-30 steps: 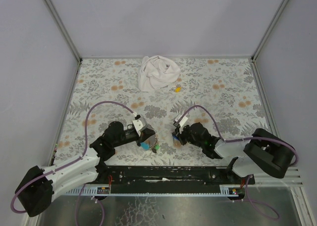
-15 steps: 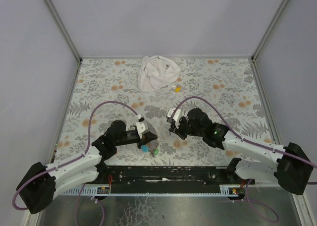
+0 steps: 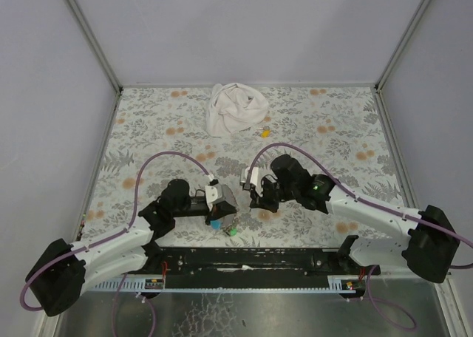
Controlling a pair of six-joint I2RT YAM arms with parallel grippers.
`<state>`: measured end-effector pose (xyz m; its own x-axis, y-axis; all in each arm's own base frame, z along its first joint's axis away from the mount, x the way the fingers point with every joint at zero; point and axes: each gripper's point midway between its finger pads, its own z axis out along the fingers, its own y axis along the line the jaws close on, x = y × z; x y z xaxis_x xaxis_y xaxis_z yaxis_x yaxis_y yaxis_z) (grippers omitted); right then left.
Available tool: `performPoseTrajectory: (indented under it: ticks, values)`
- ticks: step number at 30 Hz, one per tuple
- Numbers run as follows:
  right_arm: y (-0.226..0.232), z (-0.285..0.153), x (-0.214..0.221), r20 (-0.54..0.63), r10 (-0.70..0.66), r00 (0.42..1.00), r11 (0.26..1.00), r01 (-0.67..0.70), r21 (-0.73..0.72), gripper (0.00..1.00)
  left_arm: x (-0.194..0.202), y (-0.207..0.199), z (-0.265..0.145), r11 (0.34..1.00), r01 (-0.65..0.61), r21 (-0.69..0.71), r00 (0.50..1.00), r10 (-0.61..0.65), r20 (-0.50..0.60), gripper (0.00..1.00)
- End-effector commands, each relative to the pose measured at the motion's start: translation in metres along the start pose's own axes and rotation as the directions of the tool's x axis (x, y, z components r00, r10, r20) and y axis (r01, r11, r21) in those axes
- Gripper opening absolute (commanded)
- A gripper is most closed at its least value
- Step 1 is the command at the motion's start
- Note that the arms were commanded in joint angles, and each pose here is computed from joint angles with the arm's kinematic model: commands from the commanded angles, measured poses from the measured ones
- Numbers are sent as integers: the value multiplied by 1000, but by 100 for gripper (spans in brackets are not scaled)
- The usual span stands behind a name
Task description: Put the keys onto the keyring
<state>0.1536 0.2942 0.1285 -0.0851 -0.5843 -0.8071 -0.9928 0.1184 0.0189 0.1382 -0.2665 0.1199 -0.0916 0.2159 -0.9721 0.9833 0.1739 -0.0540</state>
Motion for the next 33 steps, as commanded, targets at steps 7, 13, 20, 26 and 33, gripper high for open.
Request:
performPoseTrajectory:
  ticks: [7, 13, 20, 26, 33]
  values:
    - [15, 5, -30, 80, -48, 996, 988, 59, -141, 0, -30, -3, 5, 996, -73, 50, 994, 69, 85, 0]
    - [18, 12, -31, 83, -70, 994, 984, 82, -158, 0, -32, -4, 5, 995, -77, 56, 993, 71, 97, 0]
    - [16, 18, -28, 85, -148, 985, 984, 155, -84, 0, -31, -3, 6, 996, -66, 52, 994, 61, 96, 0]
    - [16, 18, -24, 80, -172, 982, 983, 177, -54, 0, -32, 0, 6, 998, -60, 35, 993, 56, 99, 0]
    - [16, 15, -17, 52, -172, 984, 984, 174, -40, 0, -33, 1, 4, 998, -61, 20, 993, 58, 104, 0]
